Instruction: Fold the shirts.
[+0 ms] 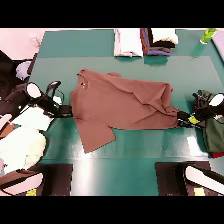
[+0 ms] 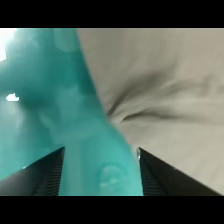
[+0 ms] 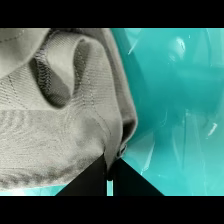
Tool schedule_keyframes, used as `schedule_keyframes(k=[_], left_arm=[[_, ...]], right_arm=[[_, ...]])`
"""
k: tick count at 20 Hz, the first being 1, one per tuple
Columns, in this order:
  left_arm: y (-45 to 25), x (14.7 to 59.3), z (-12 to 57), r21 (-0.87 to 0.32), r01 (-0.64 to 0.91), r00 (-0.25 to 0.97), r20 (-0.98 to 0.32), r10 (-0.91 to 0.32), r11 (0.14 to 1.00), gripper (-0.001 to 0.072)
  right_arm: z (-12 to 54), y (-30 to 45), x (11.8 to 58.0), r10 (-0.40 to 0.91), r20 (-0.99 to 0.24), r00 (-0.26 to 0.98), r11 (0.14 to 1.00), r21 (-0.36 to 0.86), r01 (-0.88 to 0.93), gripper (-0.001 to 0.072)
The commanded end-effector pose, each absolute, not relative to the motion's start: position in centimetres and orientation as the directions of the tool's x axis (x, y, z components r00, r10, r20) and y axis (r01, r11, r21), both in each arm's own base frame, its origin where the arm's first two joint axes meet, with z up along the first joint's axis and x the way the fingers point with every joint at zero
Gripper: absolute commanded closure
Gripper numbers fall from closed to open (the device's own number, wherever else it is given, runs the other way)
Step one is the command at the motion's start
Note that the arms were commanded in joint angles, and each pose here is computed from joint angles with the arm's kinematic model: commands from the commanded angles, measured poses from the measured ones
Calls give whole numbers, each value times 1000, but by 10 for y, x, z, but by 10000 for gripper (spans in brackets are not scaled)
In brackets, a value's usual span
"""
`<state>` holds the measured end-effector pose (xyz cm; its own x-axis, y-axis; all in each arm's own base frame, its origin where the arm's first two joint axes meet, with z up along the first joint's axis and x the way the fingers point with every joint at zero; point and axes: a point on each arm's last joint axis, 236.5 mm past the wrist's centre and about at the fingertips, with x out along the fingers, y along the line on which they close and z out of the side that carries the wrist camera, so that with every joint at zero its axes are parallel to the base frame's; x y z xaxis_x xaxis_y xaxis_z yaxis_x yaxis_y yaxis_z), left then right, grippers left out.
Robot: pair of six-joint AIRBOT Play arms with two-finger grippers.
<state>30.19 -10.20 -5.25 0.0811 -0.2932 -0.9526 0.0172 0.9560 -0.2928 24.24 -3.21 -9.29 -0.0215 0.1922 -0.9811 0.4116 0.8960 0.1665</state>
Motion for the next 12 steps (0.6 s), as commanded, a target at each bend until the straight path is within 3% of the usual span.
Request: schedule_keyframes(k=[1, 10, 11, 12], left_arm=[[-122, 308, -73, -379, -14, 83, -923, -376, 925, 165], [-132, 314, -82, -417, -56, 85, -907, -412, 907, 167], [-132, 314, -81, -419, -55, 85, -906, -414, 906, 312], [-133, 314, -80, -422, -34, 86, -904, -418, 906, 571]], right_arm=[[-93, -32, 242, 191, -981, -25, 897, 164, 411, 691], [-93, -32, 242, 191, -981, -25, 897, 164, 411, 691], [-93, -32, 242, 190, -981, -22, 897, 164, 411, 691], [-93, -32, 243, 190, -982, -21, 897, 165, 411, 691]])
